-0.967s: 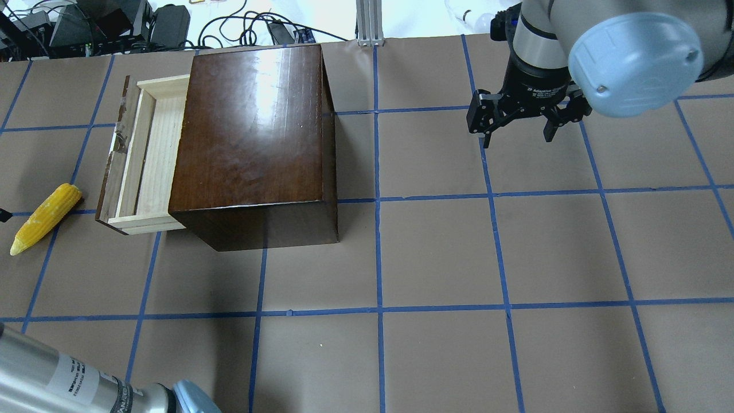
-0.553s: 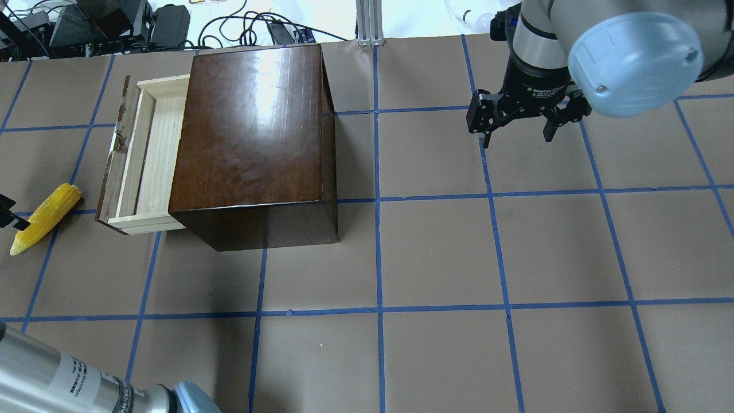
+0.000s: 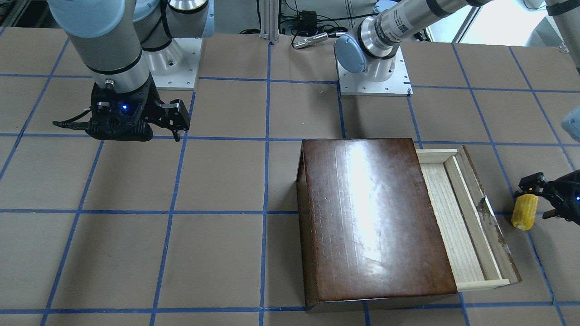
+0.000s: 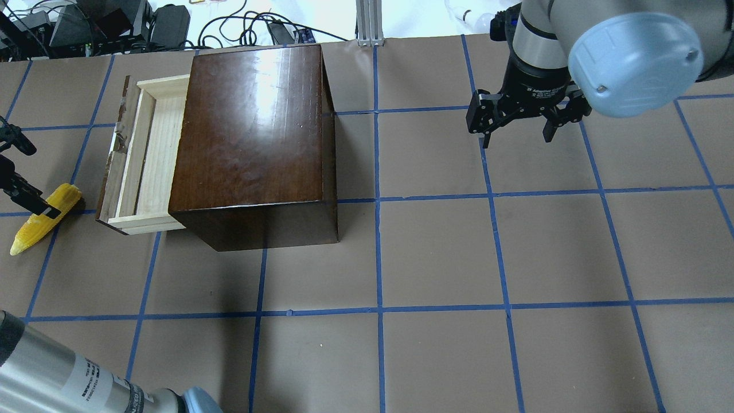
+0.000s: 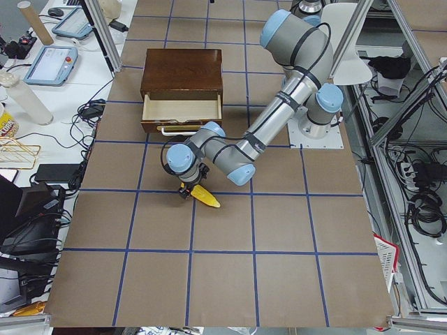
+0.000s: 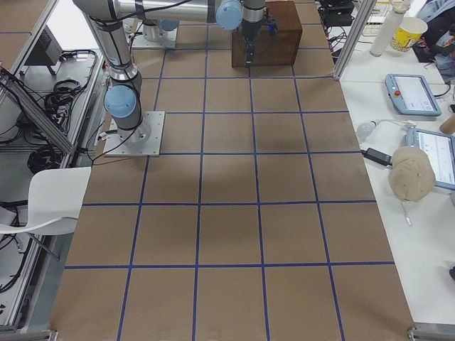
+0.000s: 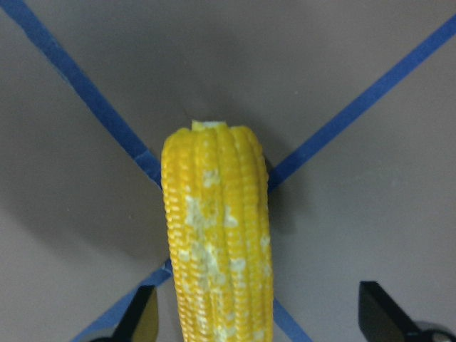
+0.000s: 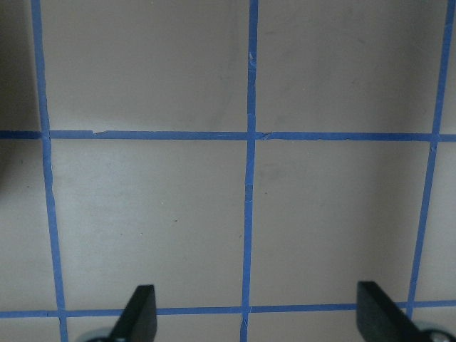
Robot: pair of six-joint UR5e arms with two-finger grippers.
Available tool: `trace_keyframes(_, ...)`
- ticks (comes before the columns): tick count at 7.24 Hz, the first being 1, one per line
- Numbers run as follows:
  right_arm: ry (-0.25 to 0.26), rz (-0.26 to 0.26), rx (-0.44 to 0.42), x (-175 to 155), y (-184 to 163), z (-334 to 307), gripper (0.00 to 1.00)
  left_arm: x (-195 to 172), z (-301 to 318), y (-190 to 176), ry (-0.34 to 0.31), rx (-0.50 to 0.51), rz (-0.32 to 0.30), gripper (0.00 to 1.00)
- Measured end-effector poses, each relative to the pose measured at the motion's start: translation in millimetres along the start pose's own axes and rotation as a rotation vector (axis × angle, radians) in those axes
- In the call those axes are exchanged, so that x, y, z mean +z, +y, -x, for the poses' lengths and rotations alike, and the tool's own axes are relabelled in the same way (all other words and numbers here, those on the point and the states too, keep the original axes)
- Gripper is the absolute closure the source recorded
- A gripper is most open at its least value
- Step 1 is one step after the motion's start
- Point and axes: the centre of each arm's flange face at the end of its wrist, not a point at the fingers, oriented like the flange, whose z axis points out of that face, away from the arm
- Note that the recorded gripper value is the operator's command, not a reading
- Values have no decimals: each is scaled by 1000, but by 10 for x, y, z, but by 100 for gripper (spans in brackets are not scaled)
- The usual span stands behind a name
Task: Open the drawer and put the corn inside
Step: 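Lower the left gripper and grasp the yellow corn cob, then lift the corn and carry it with the left gripper over the open drawer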
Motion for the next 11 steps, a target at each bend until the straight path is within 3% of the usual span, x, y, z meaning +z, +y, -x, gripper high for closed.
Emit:
trace_keyframes(2,0,1,0,3,-2,0,0,76,8,-14,-2,5,6,0)
trace_keyframes(3,0,1,0,2,-1,0,0,118,16,-7,2,6,16,10)
trace_keyframes(4,1,0,0,0,0,-1,0,151,23,-2,5,5,23,55)
trace_keyframes(5,1,0,0,-2,1,-1,0,161,30,14,4,4,39,91)
trace_keyframes(6,1,0,0,-1,1,-2,0,155,40,41,-2,2,68,100)
trace_keyframes(9,1,1,0,1,1,-1,0,-64,23,11,-36,6,93,100)
trace_keyframes(11,1,0,0,0,1,-2,0,-506,-65,-174,-108,24,75,100)
